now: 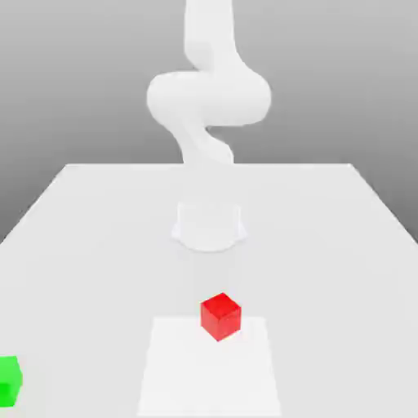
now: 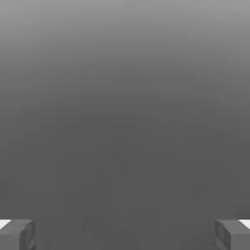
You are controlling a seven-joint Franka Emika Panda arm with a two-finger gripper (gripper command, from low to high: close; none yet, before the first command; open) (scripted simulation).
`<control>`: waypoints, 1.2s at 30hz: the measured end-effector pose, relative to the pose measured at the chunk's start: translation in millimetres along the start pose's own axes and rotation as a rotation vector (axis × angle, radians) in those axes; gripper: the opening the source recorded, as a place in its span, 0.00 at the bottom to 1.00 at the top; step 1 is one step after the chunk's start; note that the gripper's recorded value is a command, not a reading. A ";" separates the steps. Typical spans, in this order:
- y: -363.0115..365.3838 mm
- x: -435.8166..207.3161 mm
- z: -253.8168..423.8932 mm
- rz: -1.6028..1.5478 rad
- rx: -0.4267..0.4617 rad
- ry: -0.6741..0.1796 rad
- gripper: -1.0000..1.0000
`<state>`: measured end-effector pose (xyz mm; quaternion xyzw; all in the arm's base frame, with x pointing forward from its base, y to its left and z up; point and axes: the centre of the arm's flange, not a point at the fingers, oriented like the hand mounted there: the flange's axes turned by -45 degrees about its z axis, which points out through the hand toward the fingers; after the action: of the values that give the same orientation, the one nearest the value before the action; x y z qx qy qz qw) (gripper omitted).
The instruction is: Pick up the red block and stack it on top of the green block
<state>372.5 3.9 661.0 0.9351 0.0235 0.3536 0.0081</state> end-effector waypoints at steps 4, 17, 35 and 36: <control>-8.2 -40.5 96.4 -0.123 0.017 -0.147 0.50; -30.8 -301.3 304.0 -0.519 0.215 -0.637 0.50; -33.4 -353.8 337.8 -0.560 0.246 -0.691 0.00; -33.4 -348.7 331.9 -0.561 0.246 -0.691 0.00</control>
<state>329.8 20.4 180.7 0.9497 0.3133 -0.0003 -0.0003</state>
